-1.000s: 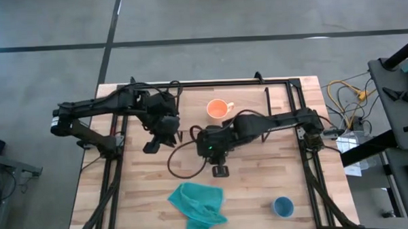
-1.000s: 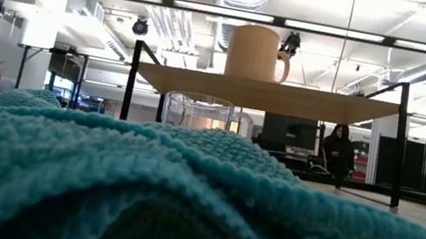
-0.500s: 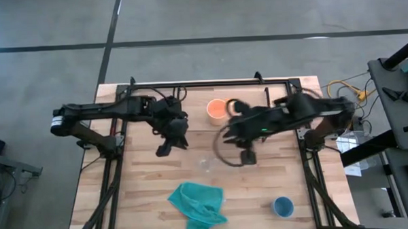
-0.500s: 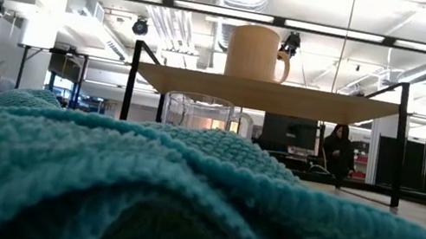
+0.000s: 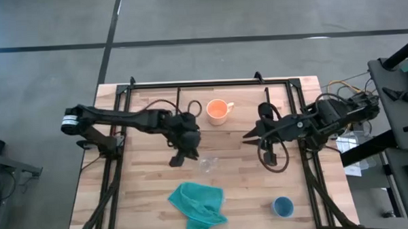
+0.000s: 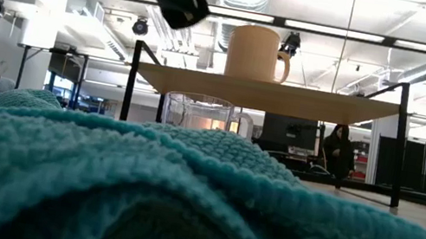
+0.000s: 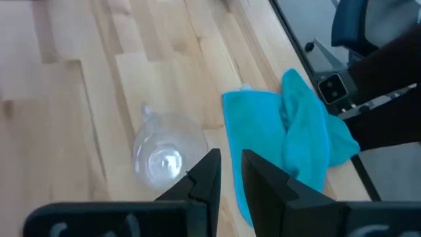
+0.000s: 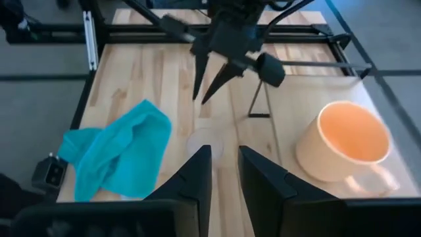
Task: Stack small to large cups/mugs on shelf
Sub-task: Put the transparent mug on the shelf
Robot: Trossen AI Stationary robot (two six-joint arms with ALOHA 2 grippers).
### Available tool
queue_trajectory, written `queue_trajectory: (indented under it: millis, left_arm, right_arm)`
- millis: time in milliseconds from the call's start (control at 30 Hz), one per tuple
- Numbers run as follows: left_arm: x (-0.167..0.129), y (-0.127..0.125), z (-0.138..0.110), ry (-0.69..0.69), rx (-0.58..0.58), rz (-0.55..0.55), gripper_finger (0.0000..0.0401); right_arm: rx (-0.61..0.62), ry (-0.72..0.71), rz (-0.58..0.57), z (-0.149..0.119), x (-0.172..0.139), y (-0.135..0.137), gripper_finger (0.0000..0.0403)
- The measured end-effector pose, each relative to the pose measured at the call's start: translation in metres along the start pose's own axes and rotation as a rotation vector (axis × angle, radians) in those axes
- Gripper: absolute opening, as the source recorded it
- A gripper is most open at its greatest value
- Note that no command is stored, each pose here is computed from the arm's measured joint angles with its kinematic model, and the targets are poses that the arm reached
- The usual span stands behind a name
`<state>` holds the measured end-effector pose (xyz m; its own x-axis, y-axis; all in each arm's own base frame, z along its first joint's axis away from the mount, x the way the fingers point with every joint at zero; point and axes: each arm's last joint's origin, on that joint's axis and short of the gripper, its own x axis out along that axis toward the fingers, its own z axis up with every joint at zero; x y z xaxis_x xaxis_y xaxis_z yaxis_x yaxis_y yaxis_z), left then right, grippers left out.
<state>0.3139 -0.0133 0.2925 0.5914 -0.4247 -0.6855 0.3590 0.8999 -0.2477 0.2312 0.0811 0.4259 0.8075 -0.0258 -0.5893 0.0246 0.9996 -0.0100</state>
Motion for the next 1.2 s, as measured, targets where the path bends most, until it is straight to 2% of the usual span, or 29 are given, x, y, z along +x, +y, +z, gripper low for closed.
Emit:
queue_trajectory:
  millis: [200, 433, 733, 1200]
  left_arm:
    - [0.031, 0.002, 0.007, 0.021, 0.019, -0.026, 0.0047]
    - [0.052, 0.002, 0.000, 0.086, 0.008, -0.049, 0.0047]
    - [0.077, 0.013, -0.009, 0.153, -0.020, -0.034, 0.0047]
    - [0.087, 0.019, -0.012, 0.173, -0.102, 0.010, 0.0048]
  right_arm:
    - [0.090, -0.047, 0.023, -0.033, 0.009, -0.005, 0.0071]
    - [0.192, -0.097, 0.043, -0.061, 0.007, -0.012, 0.0074]
    - [0.238, -0.234, 0.087, -0.073, 0.006, -0.015, 0.0070]
    - [0.247, -0.260, 0.097, -0.079, 0.013, -0.014, 0.0069]
